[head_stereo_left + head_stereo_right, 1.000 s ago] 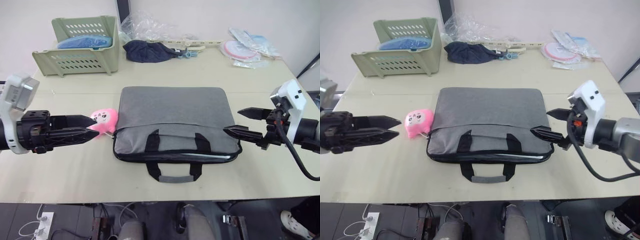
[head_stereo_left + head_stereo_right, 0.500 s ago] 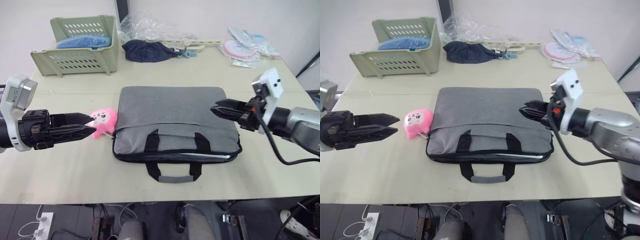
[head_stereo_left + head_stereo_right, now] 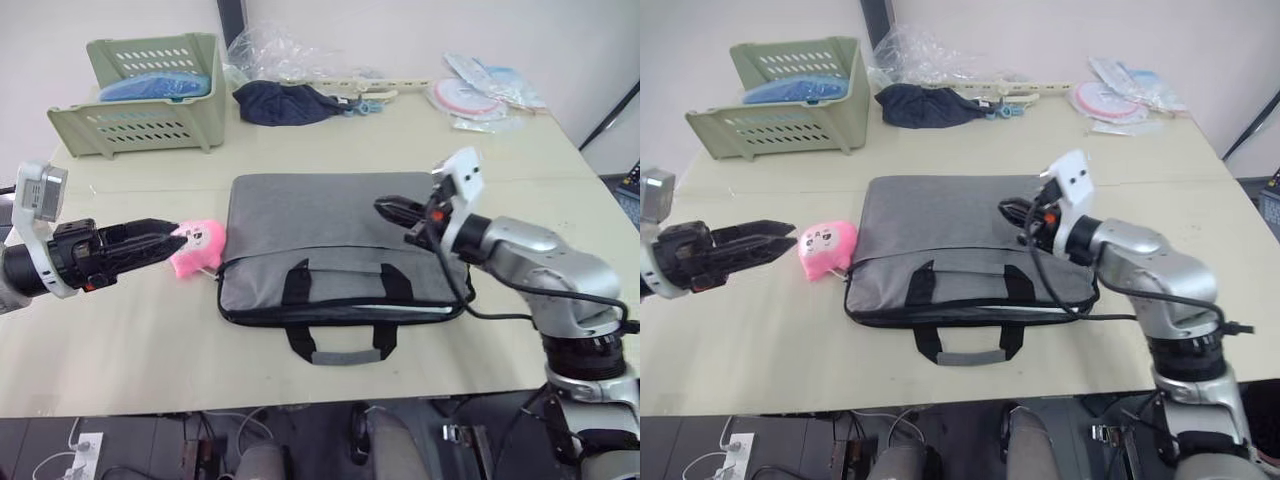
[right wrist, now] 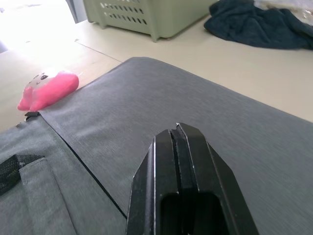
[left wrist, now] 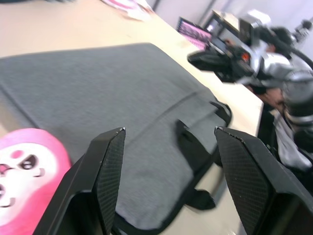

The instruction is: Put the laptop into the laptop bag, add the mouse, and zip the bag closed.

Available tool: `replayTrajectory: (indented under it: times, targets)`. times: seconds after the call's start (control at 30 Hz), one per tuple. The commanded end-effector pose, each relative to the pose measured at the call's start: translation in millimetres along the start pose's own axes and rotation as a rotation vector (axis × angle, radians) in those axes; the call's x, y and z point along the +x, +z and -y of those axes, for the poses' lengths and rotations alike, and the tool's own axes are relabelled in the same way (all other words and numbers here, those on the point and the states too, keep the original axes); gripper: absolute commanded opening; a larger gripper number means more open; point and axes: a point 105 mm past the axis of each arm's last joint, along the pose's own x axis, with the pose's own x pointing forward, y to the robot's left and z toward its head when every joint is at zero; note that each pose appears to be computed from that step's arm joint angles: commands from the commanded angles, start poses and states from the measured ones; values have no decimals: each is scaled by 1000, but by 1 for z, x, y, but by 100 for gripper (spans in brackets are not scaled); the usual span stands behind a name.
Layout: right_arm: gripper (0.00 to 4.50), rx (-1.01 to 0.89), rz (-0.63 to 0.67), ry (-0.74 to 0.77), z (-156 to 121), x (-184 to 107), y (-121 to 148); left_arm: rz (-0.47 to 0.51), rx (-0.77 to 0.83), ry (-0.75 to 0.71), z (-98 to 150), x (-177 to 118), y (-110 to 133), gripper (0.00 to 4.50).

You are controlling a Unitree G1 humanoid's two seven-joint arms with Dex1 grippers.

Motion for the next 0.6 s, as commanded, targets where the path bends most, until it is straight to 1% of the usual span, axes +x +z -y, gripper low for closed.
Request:
replayTrajectory:
  times: [0.03,0.23,0.47,0.53,0.6]
  targets:
    - [3,-40,49,61,-12,13,4,37,56,10,4,-3,13,311]
    - [3,-22,34,101,-15,31,-20,36,52,8,8,-3,10,311]
    - [3,4,48,119,-17,41,-28,25,25,16,10,-7,3,311]
    - [3,17,42,122,-20,44,-35,20,20,20,11,-8,2,311]
    - [3,38,14,124,-22,44,-49,12,12,20,11,-8,-1,311]
